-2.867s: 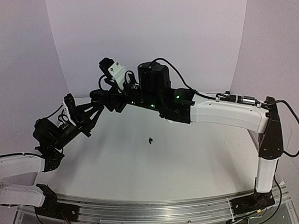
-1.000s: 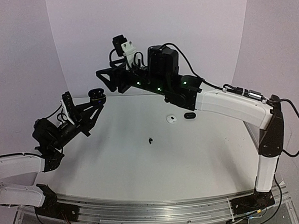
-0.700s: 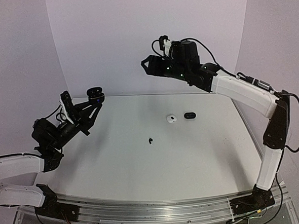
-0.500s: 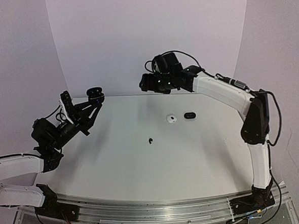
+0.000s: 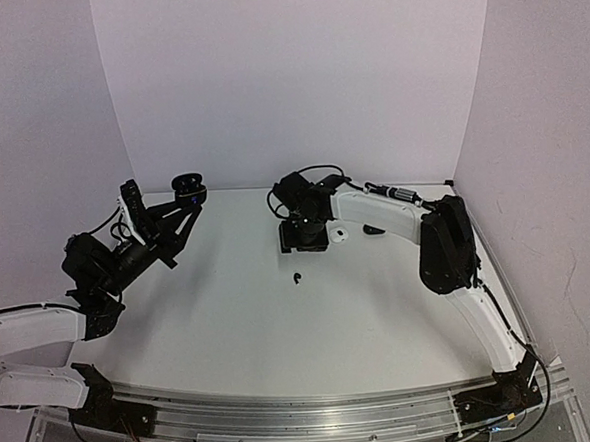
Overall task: Insert the wireless bluetooth earbuds into the charging case
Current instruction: Pick up the left earbud from the center of the board.
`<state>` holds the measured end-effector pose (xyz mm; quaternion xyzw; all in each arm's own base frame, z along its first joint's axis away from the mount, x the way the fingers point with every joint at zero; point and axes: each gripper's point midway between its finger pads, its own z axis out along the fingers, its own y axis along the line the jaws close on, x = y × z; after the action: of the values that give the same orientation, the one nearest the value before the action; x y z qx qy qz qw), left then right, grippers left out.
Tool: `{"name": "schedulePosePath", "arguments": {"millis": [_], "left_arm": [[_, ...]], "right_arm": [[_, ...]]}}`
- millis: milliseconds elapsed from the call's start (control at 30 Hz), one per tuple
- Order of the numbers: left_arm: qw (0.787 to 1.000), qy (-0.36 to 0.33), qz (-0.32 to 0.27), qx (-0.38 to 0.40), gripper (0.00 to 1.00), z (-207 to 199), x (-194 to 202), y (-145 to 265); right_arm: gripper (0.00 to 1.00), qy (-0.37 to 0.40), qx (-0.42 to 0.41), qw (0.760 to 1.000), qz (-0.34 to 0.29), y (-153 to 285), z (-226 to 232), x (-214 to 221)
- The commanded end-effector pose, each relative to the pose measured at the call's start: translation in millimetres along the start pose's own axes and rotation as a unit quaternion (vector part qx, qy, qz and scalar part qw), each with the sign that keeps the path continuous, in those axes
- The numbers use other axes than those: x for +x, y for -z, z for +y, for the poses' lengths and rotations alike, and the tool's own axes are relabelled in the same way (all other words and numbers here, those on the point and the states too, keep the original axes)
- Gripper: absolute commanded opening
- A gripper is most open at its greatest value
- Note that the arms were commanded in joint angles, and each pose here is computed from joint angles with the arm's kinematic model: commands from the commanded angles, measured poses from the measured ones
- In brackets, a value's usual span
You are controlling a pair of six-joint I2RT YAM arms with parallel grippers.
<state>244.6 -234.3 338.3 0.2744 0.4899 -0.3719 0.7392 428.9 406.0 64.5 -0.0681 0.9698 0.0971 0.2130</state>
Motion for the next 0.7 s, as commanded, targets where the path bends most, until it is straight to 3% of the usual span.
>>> {"name": "schedulePosePath", "arguments": {"millis": [0, 267, 667], "left_arm": [[1.0, -0.004, -0.017, 0.006, 0.0, 0, -15, -4], [1.0, -0.005, -0.016, 0.009, 0.0, -1, -15, -6], [1.0, -0.006, -0.013, 0.01, 0.0, -1, -14, -6]], "right_arm": [[0.6, 0.011, 0.021, 1.0, 0.019, -10, -2, 13], [0.54, 0.027, 0.035, 0.998, 0.046, -38, -5, 32], [0.39, 0.067, 0.059, 0.993, 0.071, -40, -2, 62]]}}
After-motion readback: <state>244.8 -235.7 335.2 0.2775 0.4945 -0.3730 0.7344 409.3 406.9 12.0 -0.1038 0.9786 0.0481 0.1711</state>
